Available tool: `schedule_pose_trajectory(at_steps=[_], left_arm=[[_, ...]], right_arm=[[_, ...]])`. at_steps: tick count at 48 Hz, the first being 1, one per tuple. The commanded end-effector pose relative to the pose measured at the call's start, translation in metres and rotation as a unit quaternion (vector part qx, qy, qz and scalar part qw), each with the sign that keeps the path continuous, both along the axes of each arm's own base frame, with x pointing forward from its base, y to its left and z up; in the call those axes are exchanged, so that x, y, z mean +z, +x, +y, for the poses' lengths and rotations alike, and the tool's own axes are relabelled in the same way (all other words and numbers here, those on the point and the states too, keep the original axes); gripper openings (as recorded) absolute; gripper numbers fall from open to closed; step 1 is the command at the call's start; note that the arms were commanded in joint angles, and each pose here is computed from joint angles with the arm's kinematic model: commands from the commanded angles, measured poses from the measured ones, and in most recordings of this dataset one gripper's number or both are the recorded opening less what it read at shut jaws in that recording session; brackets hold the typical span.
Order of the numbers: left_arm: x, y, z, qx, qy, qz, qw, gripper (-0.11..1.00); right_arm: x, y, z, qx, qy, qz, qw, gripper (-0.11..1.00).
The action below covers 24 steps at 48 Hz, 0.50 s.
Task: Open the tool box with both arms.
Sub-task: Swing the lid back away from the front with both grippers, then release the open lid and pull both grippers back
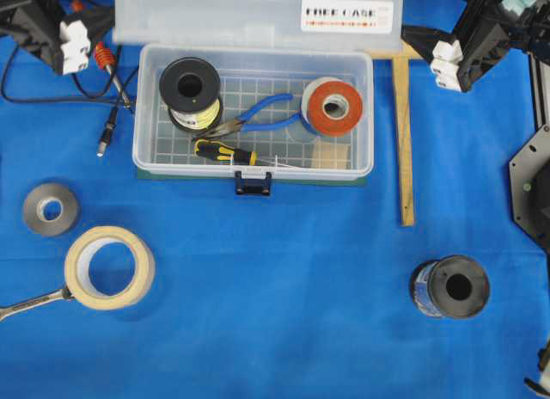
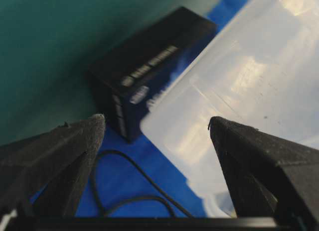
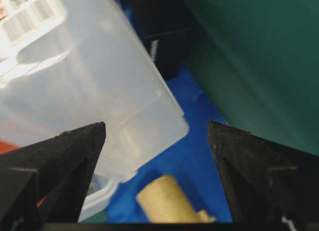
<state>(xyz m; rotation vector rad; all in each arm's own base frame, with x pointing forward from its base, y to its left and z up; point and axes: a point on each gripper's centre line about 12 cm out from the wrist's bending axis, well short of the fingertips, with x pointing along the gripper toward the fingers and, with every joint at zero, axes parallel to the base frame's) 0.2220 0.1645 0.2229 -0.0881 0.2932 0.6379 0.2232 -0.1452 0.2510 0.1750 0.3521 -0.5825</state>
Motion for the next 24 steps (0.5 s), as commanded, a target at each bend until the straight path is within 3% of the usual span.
schedule_pose_trajectory(at_steps=[1,24], left_arm=[[0.018,0.01,0.011,0.006,0.017,-0.023,0.9996,0.9],[0.013,0.006,0.046,0.054,0.008,-0.01,0.9985,0.9]], right_arm=[[0.009,0.005,-0.007,-0.005,-0.009,-0.013,0.9999,0.85],[-0.003,0.014,-0.049,-0.05,0.001,0.022,0.9985,0.84]])
